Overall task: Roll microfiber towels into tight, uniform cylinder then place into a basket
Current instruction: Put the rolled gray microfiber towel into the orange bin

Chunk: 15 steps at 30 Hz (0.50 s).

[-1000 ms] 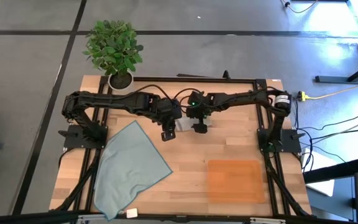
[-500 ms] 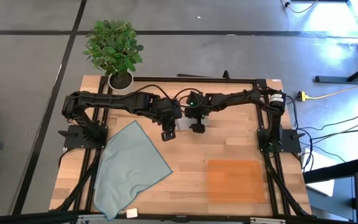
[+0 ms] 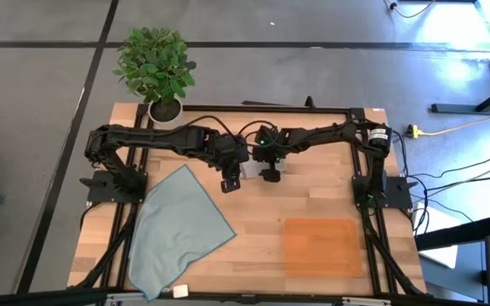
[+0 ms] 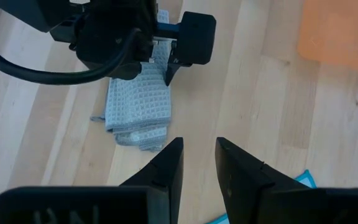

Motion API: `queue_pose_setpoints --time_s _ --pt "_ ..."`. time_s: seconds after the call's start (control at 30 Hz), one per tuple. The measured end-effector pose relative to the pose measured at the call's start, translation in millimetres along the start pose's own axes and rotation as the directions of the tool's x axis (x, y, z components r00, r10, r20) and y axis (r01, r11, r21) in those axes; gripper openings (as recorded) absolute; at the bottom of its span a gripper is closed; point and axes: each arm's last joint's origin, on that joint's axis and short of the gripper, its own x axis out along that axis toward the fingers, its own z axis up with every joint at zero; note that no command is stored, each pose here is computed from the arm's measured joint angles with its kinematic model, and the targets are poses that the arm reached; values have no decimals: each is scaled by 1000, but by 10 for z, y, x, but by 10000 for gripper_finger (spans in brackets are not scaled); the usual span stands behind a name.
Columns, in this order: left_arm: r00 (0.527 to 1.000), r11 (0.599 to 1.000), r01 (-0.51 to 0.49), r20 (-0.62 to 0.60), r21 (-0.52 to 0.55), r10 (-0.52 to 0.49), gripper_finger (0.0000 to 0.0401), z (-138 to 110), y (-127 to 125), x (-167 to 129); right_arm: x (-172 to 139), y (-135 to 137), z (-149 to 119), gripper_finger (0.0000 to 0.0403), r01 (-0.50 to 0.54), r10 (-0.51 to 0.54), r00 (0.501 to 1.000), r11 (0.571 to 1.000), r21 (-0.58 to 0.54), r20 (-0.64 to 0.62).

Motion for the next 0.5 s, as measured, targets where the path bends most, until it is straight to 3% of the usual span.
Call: queue_pose_setpoints --time_s 0.5 --pt "1000 1000 0 0 0 0 84 0 0 0 13 38 -8 389 -9 8 1000 1000 -27 -15"
